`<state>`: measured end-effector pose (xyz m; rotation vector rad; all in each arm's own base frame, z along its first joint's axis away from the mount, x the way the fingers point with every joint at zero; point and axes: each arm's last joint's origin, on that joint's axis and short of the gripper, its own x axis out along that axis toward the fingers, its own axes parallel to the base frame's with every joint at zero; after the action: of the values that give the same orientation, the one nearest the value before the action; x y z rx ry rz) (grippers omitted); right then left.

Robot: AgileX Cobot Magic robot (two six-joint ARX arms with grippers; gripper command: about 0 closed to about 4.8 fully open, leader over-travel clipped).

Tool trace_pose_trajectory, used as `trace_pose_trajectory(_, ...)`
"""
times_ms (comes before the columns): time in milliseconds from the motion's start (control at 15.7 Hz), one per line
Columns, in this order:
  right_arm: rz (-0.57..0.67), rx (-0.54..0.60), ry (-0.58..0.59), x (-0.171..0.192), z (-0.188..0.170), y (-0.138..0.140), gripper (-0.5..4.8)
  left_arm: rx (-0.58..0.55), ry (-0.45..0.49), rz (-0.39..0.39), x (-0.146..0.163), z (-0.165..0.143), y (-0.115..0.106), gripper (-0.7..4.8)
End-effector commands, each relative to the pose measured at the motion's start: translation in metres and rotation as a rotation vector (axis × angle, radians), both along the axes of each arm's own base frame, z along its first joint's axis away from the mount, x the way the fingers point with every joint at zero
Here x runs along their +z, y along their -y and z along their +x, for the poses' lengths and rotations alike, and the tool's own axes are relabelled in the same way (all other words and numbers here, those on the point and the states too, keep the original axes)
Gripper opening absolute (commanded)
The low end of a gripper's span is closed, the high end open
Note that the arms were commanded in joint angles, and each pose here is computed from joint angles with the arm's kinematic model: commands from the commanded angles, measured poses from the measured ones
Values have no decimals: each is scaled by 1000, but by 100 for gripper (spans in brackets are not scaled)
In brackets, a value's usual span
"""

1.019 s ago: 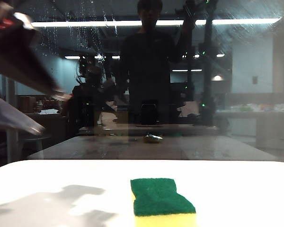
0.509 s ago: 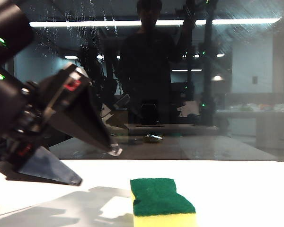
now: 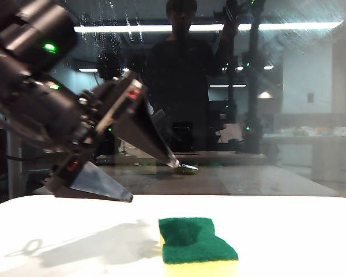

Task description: Reach upward to find where there is water on the glass, pick up the sponge from the table, dry the water, and finally place the sponge back on the table.

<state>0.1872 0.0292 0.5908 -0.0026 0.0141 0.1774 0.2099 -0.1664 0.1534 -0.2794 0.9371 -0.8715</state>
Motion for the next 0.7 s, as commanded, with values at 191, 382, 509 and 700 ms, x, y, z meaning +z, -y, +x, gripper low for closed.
trace_pose_trajectory(191,-1,1,18,2,-2,0,-6,-47,-68,91,-14,9,21,479)
trace_pose_trajectory(382,-1,1,18,2,-2,0,-6,-66,-69,113,-19,6,30,479)
trace_pose_trajectory(509,-1,1,18,2,-2,0,-6,-67,-71,130,-23,4,33,479)
trace_pose_trajectory(700,-1,1,17,2,-2,0,-6,-69,-74,132,-24,4,34,479)
